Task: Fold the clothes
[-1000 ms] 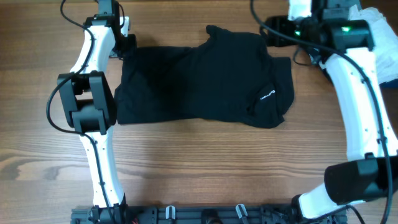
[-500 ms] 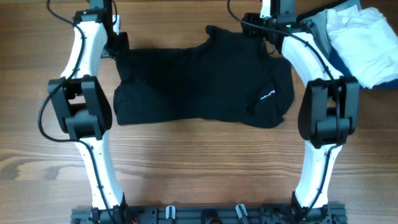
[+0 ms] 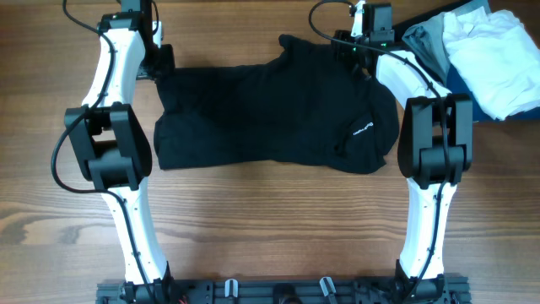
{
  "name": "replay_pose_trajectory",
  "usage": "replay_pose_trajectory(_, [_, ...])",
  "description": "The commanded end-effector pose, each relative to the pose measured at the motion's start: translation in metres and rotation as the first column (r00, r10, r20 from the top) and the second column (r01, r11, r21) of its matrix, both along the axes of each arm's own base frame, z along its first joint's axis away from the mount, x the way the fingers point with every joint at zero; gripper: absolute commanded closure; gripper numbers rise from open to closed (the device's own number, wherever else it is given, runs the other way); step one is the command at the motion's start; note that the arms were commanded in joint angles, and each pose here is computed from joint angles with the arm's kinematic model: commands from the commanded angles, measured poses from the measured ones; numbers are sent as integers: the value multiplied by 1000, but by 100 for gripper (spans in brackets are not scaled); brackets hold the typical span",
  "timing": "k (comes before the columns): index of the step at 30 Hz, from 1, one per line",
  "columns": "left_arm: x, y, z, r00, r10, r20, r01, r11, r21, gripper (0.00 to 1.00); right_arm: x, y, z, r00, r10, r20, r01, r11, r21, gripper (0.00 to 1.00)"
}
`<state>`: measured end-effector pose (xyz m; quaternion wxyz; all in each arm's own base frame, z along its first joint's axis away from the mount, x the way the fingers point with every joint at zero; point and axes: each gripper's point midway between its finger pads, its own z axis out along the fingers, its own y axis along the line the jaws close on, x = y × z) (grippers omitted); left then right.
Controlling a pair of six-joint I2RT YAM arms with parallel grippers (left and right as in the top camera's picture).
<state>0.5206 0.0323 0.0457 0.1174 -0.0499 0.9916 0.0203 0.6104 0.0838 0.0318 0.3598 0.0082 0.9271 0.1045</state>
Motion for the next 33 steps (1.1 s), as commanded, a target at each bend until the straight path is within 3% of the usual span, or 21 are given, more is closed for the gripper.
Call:
replay_pose_trajectory(1, [0,7,12,1000,20,21,-21,1000,19,96,-1,-8,-26,999,-36,-41,35,999,-7,45])
replay_pose_trajectory(6, [0,7,12,1000,20,20,-20,1000,19,96,-8,-13,-39,995,-49,-82,46,998,-33,36])
replay_pose_trajectory(9, [0,7,12,1000,20,19,-20,1000,19,96,-9,-13,-42,995,-50,-88,47,998,-34,36])
replay_pose_trajectory(10, [-1,7,12,1000,20,17,-20,1000,19,96,-9,-13,-43,995,-50,-90,47,998,-33,39])
replay_pose_trajectory(12, [-2,6,12,1000,20,13,-20,1000,19,96,-11,-12,-44,994,-47,-102,44,999,-31,63])
replay_pose_trajectory(13, [-2,6,12,1000,20,12,-20,1000,19,96,-13,-12,-45,992,-47,-115,43,998,-34,68])
replay_pose_trajectory(20, [-5,6,11,1000,20,-2,-20,1000,18,96,-28,-23,-50,979,-84,-185,68,994,-91,73])
replay_pose_trajectory(24, [-5,6,11,1000,20,-2,-20,1000,18,96,-26,-28,-21,985,-82,-149,64,990,-126,96])
replay_pose_trajectory(29, [-5,7,11,1000,21,-2,-21,1000,19,96,-28,-23,50,998,-21,-64,13,992,-127,96])
replay_pose_trajectory(33, [-6,11,11,1000,30,-3,-30,999,18,96,-59,-9,61,985,49,-164,-64,994,-87,96])
